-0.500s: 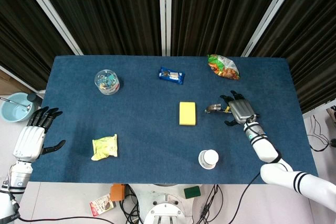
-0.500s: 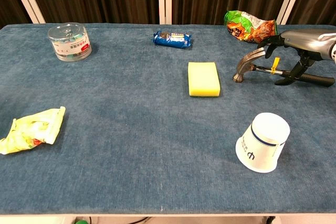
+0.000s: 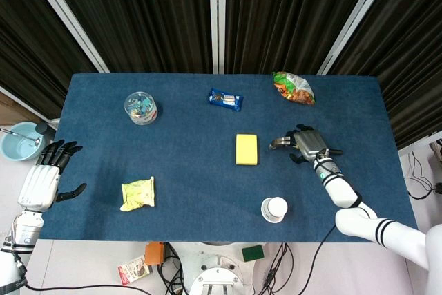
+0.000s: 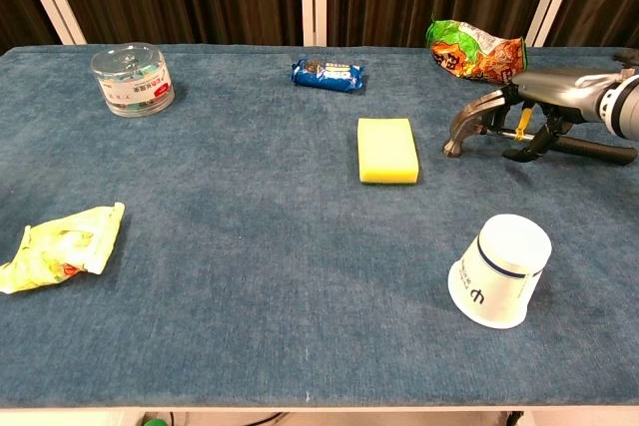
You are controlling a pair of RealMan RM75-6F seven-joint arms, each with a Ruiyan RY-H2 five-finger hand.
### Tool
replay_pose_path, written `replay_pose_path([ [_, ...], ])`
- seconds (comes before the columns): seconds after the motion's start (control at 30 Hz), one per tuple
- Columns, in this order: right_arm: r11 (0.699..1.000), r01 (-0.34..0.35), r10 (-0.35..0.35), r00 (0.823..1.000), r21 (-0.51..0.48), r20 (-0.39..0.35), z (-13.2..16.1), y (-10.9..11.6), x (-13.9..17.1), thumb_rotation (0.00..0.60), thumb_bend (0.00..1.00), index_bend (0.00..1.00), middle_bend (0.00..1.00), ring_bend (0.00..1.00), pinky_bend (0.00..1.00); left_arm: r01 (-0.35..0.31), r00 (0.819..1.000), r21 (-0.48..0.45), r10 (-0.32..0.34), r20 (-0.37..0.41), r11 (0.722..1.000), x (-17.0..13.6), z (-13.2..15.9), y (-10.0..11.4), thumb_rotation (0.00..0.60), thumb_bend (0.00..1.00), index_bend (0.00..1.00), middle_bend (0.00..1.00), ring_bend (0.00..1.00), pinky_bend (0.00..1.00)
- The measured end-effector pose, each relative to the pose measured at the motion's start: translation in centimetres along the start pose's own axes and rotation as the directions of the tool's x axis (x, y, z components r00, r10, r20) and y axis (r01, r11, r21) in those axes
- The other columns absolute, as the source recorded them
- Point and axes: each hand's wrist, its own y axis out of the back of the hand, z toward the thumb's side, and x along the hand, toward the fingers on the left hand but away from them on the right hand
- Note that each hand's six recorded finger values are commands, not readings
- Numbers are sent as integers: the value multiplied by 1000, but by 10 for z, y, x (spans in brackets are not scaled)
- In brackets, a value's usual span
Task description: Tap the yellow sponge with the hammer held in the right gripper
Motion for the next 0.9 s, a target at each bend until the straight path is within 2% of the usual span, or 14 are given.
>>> replay_pose_path([
  [0.33,1000,-10,10,1000,10,-8,8,-4,-7,600,494,443,442,198,238,-5,1000,-6,5,-20,1000,-6,-8,-1,600,148,175,130,40,82],
  [0.9,1000,-5,5,1000,6,6,4,-5,-7,600,614,490,475,235,258,-7,1000,-11,7,-28,1000,-11,-13,-2,600,148,175,130,40,82],
])
